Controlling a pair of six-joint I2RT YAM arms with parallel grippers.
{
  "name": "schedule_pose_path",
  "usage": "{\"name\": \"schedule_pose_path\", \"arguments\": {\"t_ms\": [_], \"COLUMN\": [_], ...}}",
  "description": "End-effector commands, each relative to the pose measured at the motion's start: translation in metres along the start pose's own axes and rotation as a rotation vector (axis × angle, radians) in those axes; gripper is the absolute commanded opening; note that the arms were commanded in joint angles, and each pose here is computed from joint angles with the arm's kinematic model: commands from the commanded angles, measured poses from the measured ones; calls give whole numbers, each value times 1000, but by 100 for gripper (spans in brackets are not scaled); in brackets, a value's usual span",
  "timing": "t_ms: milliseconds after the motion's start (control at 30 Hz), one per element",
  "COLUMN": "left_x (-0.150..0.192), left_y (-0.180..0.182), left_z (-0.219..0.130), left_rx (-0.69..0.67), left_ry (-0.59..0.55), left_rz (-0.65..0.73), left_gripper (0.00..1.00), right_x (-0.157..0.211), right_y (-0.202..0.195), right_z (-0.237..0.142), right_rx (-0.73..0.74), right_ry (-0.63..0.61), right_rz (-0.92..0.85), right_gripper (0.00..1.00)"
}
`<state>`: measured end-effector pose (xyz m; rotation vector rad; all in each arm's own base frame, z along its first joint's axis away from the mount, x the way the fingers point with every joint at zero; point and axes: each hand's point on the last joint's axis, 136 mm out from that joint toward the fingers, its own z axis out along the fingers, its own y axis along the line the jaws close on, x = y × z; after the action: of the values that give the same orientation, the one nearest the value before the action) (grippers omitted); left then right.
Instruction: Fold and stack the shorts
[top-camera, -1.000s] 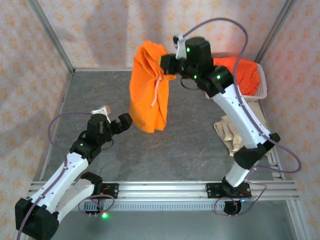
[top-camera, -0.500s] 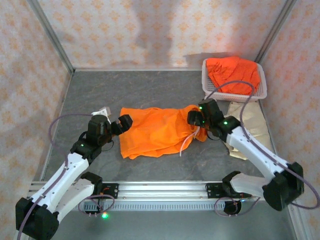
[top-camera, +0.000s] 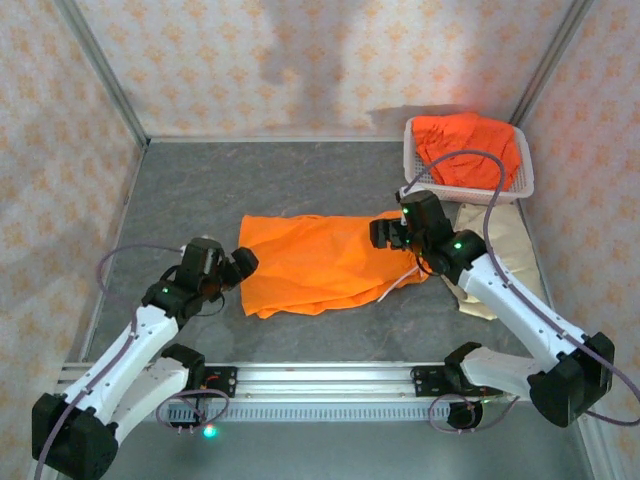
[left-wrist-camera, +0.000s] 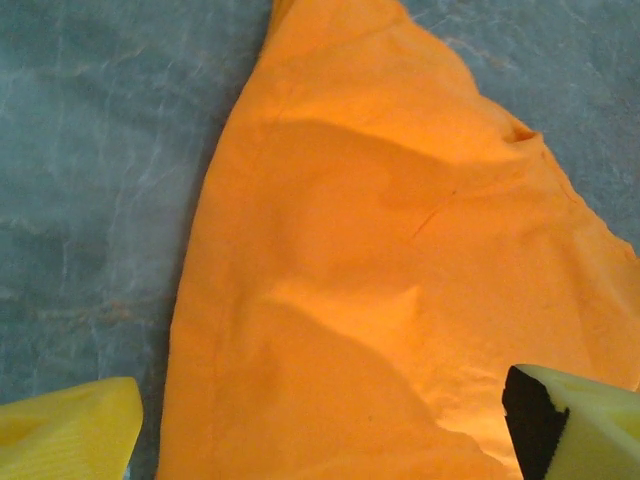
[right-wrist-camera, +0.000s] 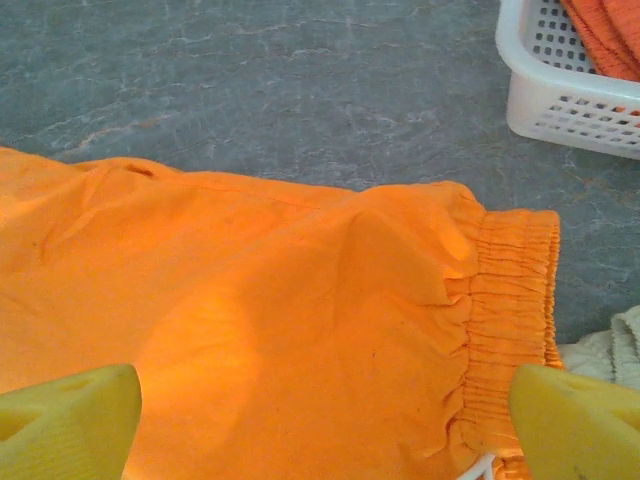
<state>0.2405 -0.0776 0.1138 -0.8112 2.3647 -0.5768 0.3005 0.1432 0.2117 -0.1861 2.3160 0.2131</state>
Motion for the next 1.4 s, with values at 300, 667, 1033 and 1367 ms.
{"name": "schedule_pose_path", "arguments": {"t_ms": [300, 667, 1033, 1367], "left_x": [71, 48, -32, -91], "left_y": [39, 16, -29, -32], "left_z": [32, 32, -20, -20], "left_rx": [-146, -175, -144, -207], "left_ry": [195, 155, -37, -66], "left_rz": [-89, 6, 134, 142], "left_gripper": [74, 14, 3, 0], "right_x": [-6, 17, 30, 70], "right_y": [-20, -20, 12, -3], "right_z": [-7, 4, 5, 17], "right_rx": [73, 41, -146, 41], "right_ry": [-78, -12, 10, 237], "right_rz": [88, 75, -164, -805], "right_gripper": [100, 97, 97, 98]}}
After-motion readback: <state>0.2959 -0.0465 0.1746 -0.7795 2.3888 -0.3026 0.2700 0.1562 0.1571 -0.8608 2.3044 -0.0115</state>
